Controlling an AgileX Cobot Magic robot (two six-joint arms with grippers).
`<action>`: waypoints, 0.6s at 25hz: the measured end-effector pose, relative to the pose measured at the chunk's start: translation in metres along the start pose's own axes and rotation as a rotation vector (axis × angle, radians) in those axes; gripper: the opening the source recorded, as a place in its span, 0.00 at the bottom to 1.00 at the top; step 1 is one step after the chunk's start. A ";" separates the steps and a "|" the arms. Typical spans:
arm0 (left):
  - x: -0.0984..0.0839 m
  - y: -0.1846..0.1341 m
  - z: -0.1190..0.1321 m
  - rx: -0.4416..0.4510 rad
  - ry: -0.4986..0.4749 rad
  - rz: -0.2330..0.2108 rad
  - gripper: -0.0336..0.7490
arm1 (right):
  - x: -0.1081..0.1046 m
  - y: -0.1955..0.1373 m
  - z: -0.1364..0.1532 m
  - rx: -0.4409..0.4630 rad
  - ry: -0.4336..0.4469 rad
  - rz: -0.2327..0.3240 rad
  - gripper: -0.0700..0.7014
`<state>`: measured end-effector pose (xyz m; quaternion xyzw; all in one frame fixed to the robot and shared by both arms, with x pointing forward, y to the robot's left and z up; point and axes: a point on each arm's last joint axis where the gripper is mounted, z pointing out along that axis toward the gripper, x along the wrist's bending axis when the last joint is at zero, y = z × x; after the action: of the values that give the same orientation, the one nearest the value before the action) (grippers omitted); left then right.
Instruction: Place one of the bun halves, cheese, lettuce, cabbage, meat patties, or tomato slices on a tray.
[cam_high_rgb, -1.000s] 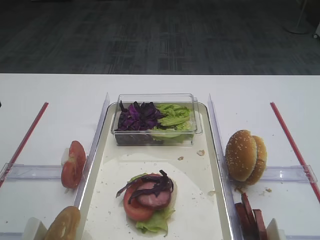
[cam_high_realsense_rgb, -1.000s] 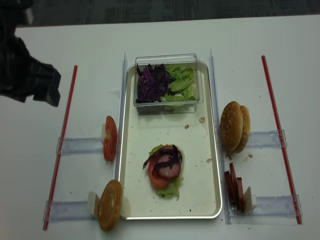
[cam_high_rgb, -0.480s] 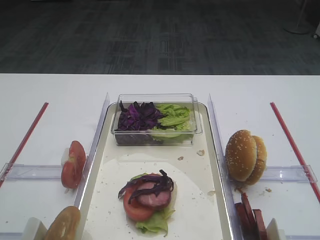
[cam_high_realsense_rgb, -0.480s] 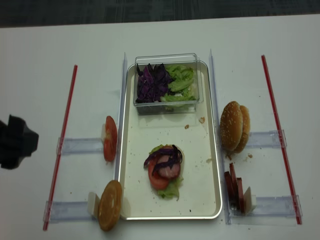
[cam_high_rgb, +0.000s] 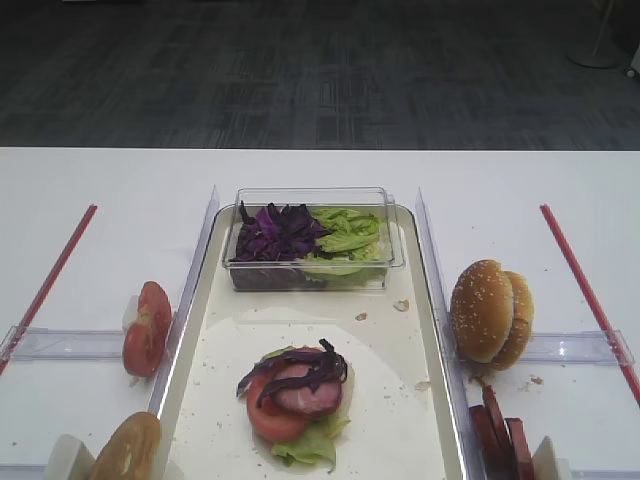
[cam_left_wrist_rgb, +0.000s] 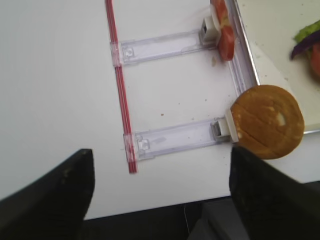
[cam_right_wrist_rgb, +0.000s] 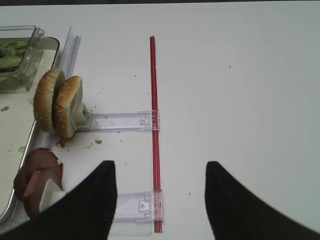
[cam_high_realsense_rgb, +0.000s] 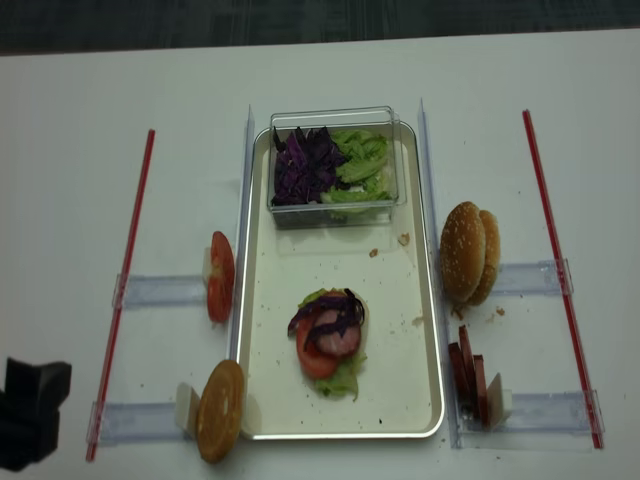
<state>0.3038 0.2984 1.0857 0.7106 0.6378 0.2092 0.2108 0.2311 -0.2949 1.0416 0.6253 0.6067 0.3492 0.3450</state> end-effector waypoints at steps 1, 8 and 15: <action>-0.001 -0.007 0.002 -0.006 -0.001 -0.001 0.70 | 0.000 0.000 0.000 0.000 0.000 0.000 0.64; -0.006 -0.038 0.008 -0.072 -0.025 -0.013 0.70 | 0.000 0.000 0.000 0.000 0.000 0.000 0.64; -0.010 -0.052 0.009 -0.114 -0.049 -0.024 0.70 | 0.000 0.000 0.000 0.000 0.000 0.000 0.64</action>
<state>0.2649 0.2933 1.0484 0.6947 0.6278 0.2254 0.2691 0.2311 -0.2949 1.0416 0.6253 0.6067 0.3492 0.3450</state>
